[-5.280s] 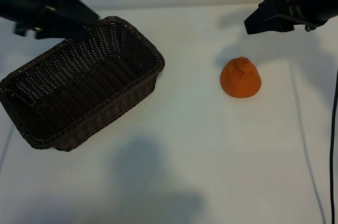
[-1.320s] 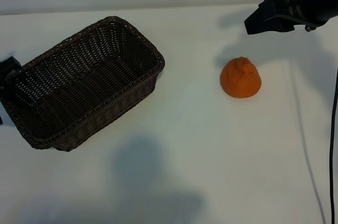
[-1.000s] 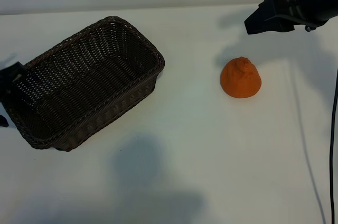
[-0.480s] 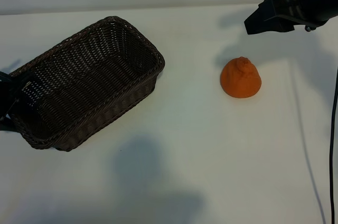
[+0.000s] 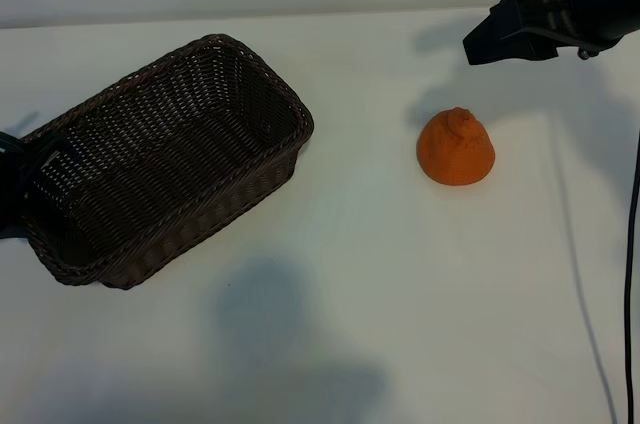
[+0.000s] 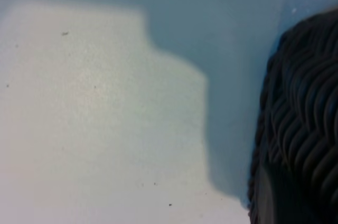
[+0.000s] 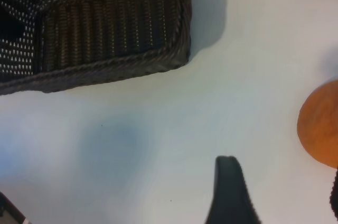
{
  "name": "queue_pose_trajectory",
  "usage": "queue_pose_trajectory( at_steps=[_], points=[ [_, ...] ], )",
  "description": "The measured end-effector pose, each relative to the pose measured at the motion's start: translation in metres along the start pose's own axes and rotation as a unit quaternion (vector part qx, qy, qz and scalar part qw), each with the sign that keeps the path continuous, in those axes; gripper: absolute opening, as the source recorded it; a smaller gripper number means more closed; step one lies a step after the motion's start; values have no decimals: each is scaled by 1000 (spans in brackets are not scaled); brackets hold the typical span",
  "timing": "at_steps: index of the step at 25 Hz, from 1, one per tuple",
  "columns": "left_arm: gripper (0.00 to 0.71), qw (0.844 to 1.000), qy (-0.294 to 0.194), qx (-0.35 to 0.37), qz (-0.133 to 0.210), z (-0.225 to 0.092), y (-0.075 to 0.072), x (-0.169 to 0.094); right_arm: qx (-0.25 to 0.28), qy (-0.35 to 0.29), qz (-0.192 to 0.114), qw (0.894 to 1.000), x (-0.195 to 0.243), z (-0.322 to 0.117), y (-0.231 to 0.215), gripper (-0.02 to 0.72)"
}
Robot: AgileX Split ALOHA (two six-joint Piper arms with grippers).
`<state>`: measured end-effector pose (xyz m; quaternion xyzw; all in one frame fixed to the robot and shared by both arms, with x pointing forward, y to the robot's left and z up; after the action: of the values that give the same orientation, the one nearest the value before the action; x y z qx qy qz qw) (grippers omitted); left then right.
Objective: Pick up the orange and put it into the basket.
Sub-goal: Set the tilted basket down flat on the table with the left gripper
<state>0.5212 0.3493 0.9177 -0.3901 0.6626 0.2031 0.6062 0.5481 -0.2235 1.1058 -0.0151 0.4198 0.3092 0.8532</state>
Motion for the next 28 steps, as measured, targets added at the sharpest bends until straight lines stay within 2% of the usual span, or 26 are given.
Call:
queue_pose_trajectory(
  at_steps=[10, 21, 28],
  points=[
    [151, 1000, 12, 8, -18, -15, -4, -25, 0, 0, 0, 1000, 0, 0, 0, 449],
    [150, 997, -13, 51, -56, -30, -20, -89, 0, 0, 0, 1000, 0, 0, 0, 449],
    [150, 995, -10, 61, -80, -36, -28, -111, 0, 0, 0, 1000, 0, 0, 0, 449]
  ],
)
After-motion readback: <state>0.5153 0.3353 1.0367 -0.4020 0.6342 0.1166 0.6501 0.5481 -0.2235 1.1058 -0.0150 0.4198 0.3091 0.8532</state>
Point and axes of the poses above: a point on each arm's last joint axis where the gripper is mounted, x pointing out along that axis toward the gripper, y along the wrist's bending axis when the last joint is at zero, z = x × y, the point moved 1 cm from there along x, pointing out along that axis toward the gripper, and after that the axes turned 12 degrees about -x, right-handed, at the moved point
